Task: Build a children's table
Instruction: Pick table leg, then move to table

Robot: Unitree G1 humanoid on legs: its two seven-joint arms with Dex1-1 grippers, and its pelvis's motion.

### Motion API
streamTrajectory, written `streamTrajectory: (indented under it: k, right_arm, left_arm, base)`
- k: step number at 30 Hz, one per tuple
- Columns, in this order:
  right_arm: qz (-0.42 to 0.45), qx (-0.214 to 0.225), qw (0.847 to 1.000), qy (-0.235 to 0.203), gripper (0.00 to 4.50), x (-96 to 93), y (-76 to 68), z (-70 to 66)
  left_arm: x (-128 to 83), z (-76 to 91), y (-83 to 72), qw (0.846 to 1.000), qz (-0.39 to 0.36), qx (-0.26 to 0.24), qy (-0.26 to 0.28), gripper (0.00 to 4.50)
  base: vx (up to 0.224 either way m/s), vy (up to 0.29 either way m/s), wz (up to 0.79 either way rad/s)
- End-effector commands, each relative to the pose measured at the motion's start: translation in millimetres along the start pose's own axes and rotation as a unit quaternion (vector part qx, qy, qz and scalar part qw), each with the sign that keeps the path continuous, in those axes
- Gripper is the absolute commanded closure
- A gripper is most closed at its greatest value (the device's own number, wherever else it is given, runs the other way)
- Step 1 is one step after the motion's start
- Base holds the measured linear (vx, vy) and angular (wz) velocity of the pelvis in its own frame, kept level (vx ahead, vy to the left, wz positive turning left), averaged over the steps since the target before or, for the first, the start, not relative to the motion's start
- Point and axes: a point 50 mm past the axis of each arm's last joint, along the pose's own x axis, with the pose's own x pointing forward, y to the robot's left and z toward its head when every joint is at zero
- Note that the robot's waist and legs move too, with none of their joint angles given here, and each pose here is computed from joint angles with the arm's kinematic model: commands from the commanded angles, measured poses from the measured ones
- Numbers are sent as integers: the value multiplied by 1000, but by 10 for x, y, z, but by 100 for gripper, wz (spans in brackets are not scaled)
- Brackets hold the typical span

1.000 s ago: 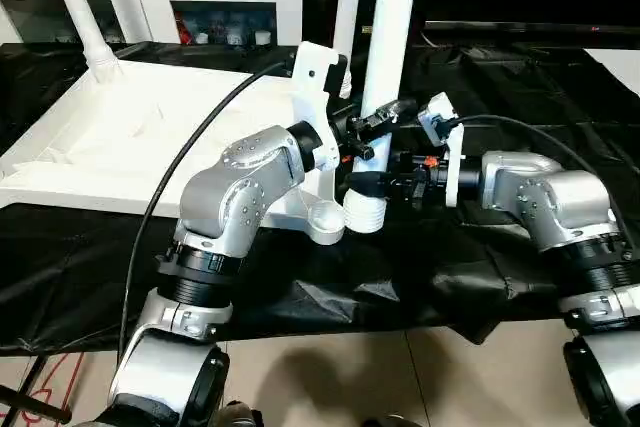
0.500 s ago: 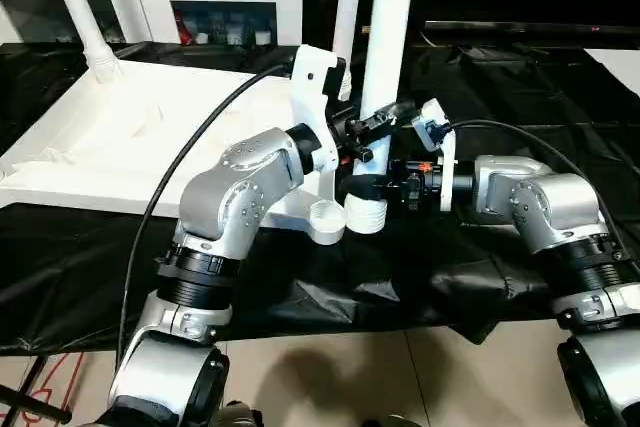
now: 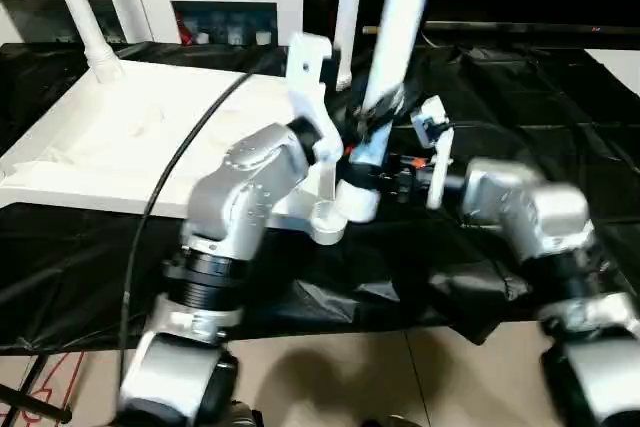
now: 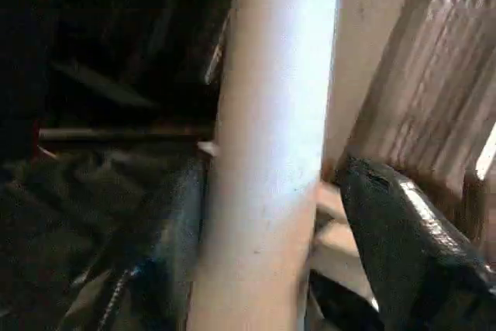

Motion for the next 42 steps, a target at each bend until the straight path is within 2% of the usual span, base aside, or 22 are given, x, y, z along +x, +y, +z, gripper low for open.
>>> streamTrajectory:
  k: [1, 3, 4, 5, 6, 7, 10, 13, 14, 15, 16, 17, 18, 19, 20, 21, 24, 27, 32, 35, 39, 42]
  right_arm:
    - [-29, -12, 999, -40, 261, -59, -25, 96]
    - [-84, -13, 994, -64, 261, -112, -85, 109]
    - [-167, -28, 983, -74, 261, -213, -178, 107]
    - [-193, -35, 978, -74, 261, -249, -205, 102]
    - [-259, -57, 962, -62, 261, -364, -234, 38]
    - [-259, -57, 962, -62, 261, -364, -234, 38]
    - [-291, -44, 952, -83, 261, -494, -108, -57]
    - [-367, -76, 921, -108, 261, -651, 13, -125]
    - [-373, -80, 917, -112, 261, -663, 19, -130]
    - [-401, -99, 900, -136, 261, -714, 56, -157]
    - [-408, -114, 894, -147, 261, -742, 82, -186]
    - [-412, -106, 892, -155, 261, -772, 113, -251]
    - [-406, -87, 897, -154, 261, -794, 150, -329]
    - [-402, -71, 899, -157, 261, -811, 177, -392]
    - [-418, -62, 893, -155, 261, -853, 187, -481]
    - [-466, -69, 872, -135, 261, -928, 167, -587]
    - [-451, -28, 883, -125, 261, -995, 193, -777]
    - [-459, -27, 878, -131, 261, -1023, 171, -827]
    - [-442, -39, 887, -129, 261, -986, 160, -796]
    - [-406, -58, 904, -119, 261, -893, 201, -774]
    - [-398, -67, 908, -109, 261, -843, 203, -791]
    - [-398, -51, 908, -121, 261, -818, 200, -803]
  left_arm:
    - [-37, 73, 22, 1000, 18, 2, -24, 145]
    - [-110, 108, 89, 998, 41, 18, -31, 145]
    - [-229, 126, 211, 994, 83, 65, -27, 145]
    - [-270, 127, 251, 991, 98, 85, -23, 145]
    - [-464, 76, 416, 971, 159, 179, 9, 145]
    - [-464, 76, 416, 971, 159, 179, 9, 145]
    - [-824, -84, 628, 946, 251, 197, 54, 145]
    - [-1181, -164, 703, 920, 330, 205, 58, 145]
    - [-1205, -167, 704, 918, 336, 205, 55, 145]
    - [-1314, -183, 704, 907, 365, 206, 43, 145]
    - [-1384, -203, 702, 900, 380, 211, 40, 145]
    - [-1476, -253, 712, 886, 401, 226, 52, 145]
    - [-1557, -296, 713, 874, 415, 245, 64, 145]
    - [-1616, -317, 701, 869, 422, 251, 60, 145]
    - [-1689, -349, 683, 867, 432, 245, 54, 145]
    - [-1763, -367, 658, 865, 448, 223, 40, 145]
    - [-1827, -354, 597, 867, 439, 235, 34, 145]
    - [-1853, -377, 559, 865, 428, 255, 49, 145]
    - [-1843, -401, 532, 868, 413, 271, 59, 145]
    - [-1830, -419, 528, 871, 408, 268, 59, 145]
    - [-1811, -430, 527, 873, 401, 269, 65, 145]
    - [-1788, -425, 531, 875, 397, 269, 64, 145]
  base:
    - [0, 0, 0]
    - [0, 0, 0]
    - [0, 0, 0]
    - [0, 0, 0]
    - [0, 0, 0]
    - [0, 0, 0]
    - [0, 0, 0]
    - [0, 0, 0]
    - [0, 0, 0]
    - [0, 0, 0]
    - [0, 0, 0]
    - [0, 0, 0]
    - [0, 0, 0]
    - [0, 0, 0]
    - [0, 0, 0]
    - [0, 0, 0]
    - [0, 0, 0]
    - [0, 0, 0]
    - [0, 0, 0]
    - [-16, -1, 19]
    - [-16, -18, 57]
    - [53, -79, 77]
